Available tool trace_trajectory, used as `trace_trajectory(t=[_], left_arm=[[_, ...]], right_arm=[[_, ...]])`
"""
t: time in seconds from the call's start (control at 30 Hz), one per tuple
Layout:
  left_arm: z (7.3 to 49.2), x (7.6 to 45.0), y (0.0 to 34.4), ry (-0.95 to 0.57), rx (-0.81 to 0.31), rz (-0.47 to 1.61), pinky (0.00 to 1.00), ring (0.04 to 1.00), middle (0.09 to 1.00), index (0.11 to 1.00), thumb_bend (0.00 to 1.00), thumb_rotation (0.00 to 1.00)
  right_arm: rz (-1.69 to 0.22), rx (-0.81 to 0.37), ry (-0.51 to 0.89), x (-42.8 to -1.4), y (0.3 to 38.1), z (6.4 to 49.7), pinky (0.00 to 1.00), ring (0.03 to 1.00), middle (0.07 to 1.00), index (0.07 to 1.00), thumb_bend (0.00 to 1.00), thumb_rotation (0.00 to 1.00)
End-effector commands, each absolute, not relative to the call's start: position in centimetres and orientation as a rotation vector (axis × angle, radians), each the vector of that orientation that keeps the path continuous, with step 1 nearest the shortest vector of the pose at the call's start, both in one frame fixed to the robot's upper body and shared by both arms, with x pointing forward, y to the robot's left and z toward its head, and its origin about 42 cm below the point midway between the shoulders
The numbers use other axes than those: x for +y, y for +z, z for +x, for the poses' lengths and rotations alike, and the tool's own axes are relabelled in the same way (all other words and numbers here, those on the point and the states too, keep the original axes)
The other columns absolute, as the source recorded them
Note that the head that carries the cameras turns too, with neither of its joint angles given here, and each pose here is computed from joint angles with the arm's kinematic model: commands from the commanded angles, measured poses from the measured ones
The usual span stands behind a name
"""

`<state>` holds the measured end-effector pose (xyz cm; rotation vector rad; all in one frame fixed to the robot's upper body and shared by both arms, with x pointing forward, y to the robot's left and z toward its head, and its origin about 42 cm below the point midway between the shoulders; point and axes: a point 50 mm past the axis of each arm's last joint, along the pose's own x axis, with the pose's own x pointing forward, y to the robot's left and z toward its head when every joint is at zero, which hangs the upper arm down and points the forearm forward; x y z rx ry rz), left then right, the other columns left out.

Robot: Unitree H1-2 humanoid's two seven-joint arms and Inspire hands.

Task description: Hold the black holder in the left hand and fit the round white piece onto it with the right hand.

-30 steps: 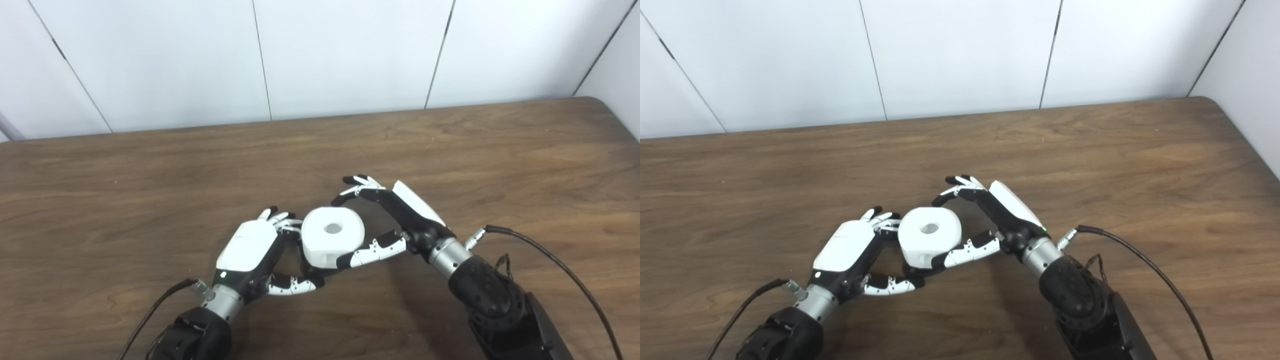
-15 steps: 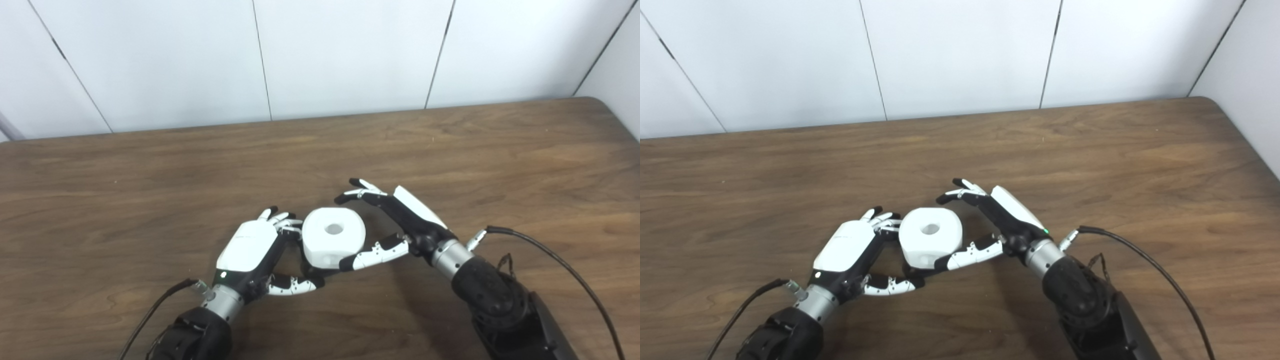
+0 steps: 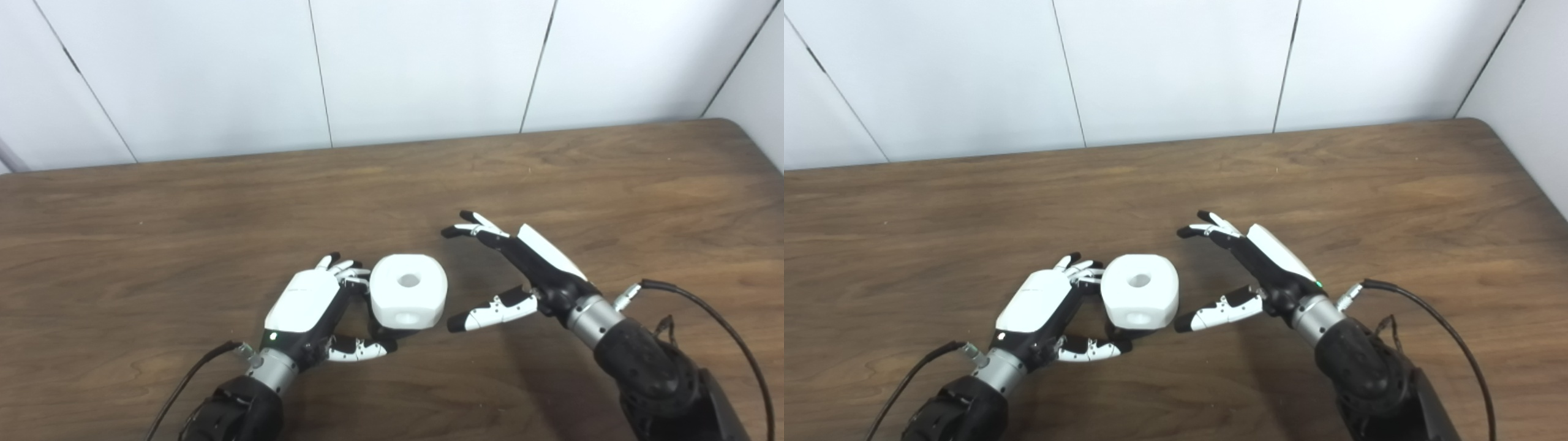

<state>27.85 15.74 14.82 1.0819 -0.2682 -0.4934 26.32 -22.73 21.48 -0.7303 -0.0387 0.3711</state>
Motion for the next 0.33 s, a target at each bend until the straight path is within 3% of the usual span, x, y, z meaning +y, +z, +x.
trace_trajectory(t=[0.0, 0.3], left_arm=[[27.9, 15.93, 14.24, -0.541, -0.233, 1.104, 1.0, 0.899, 0.787, 0.485, 0.52, 0.05], [28.1, 16.19, 14.21, -0.513, -0.237, 1.084, 1.0, 0.886, 0.778, 0.484, 0.52, 0.05]], right_arm=[[-0.727, -0.081, 0.358, -23.17, 22.78, 26.14, 0.93, 1.0, 0.983, 0.828, 1.0, 0.38], [-0.711, -0.07, 0.339, -23.81, 22.61, 25.9, 0.92, 1.0, 0.978, 0.824, 1.0, 0.39]])
